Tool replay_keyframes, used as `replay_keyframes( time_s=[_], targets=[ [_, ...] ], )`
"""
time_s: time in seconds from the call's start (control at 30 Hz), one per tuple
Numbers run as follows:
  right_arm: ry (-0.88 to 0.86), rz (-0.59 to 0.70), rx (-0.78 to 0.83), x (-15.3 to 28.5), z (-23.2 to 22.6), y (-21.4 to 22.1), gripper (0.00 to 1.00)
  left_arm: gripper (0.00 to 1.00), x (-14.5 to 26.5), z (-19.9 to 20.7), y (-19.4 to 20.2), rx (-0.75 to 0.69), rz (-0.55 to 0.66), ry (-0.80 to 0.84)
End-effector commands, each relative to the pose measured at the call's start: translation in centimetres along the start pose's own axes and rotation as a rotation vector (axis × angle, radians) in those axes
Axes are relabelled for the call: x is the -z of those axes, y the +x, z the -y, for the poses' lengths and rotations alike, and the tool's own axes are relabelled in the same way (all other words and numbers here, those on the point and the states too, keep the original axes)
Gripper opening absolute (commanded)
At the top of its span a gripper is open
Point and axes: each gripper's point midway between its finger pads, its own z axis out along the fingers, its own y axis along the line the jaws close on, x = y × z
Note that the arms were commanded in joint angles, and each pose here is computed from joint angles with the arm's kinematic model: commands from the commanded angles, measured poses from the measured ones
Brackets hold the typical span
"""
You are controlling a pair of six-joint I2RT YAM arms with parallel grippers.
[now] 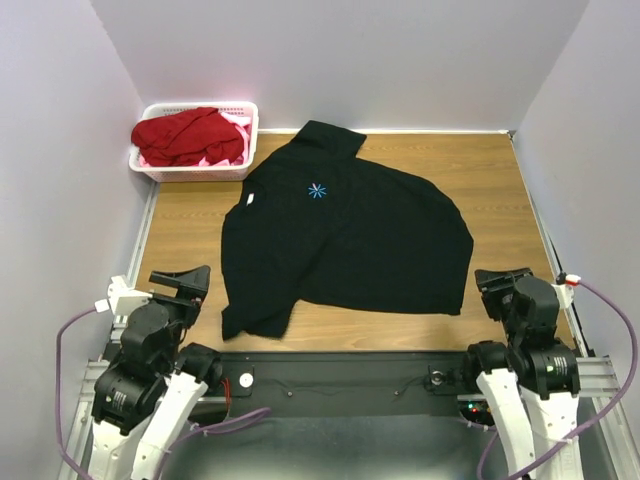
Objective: Fold and stack the t-shirts
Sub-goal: Flatten the tshirt out
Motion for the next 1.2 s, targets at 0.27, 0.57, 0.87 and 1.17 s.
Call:
replay_keyframes(
  time_s=[0.27, 0.57, 0.87, 1.17],
  targets=[
    [0.151, 0.029, 0.419, -7.3, -4.6, -3.2, 0.51, 0.91, -4.1, 6.0, 0.4, -0.360, -0.037, 0.100],
    [0.171, -0.177, 0.624, -21.8, -8.9, -4.1, 0.44, 0.81, -15.1, 7.2, 8.4, -0.618, -0.306, 0.036],
    [0.076, -0.355, 0.624, -30.7, -9.4, -2.4, 0.57, 0.73, -21.9, 4.2, 10.7, -0.838, -0.385, -0.125],
    [0.010, -0.511, 0.650, -31.7, -7.6, 1.2, 0.51, 0.44, -23.6, -1.6, 14.2, -0.881, -0.544, -0.240]
  ],
)
